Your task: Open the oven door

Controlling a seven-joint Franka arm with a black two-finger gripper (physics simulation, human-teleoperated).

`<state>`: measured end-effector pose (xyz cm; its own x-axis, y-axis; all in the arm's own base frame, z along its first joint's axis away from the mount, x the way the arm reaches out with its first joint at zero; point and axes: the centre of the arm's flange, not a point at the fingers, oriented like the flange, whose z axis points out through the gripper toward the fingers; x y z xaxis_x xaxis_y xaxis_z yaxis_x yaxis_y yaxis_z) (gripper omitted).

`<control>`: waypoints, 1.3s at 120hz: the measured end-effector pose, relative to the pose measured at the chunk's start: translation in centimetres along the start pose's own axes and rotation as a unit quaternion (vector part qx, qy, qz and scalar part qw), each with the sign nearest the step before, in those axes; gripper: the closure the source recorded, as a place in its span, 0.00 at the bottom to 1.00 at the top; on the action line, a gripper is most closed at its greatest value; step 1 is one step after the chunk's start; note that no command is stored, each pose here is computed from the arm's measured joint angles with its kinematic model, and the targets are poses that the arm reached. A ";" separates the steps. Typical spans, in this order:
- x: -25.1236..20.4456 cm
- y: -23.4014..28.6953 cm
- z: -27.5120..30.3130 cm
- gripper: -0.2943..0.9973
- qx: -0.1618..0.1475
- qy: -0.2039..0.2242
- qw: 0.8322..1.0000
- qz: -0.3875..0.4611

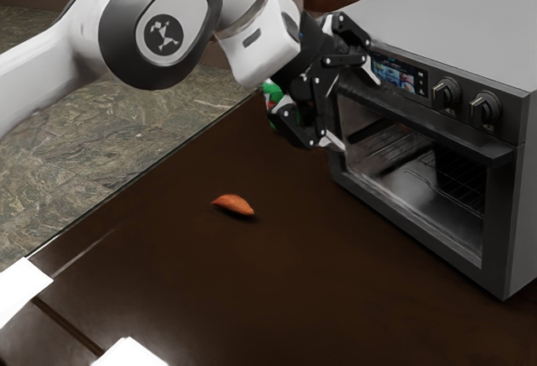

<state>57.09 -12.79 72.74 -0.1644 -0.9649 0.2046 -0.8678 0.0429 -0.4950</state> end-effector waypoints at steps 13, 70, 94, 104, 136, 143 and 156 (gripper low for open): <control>-4.4 -0.7 -0.3 0.23 0.010 -0.022 1.000 0.002; 9.1 -2.1 7.8 0.23 -0.005 0.042 0.980 0.196; 8.0 -2.8 8.2 0.18 -0.005 0.038 0.977 0.211; 8.7 -0.5 5.5 0.23 -0.006 0.021 0.973 0.230; 3.1 -0.9 6.2 0.23 -0.009 -0.007 0.978 0.207; 3.4 -0.9 6.6 0.23 -0.011 -0.002 0.978 0.210; 5.0 -0.6 5.3 0.23 -0.001 0.008 0.975 0.222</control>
<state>59.23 -19.05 69.56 -0.5304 -0.8476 -0.0163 -0.7114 0.4555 -0.5352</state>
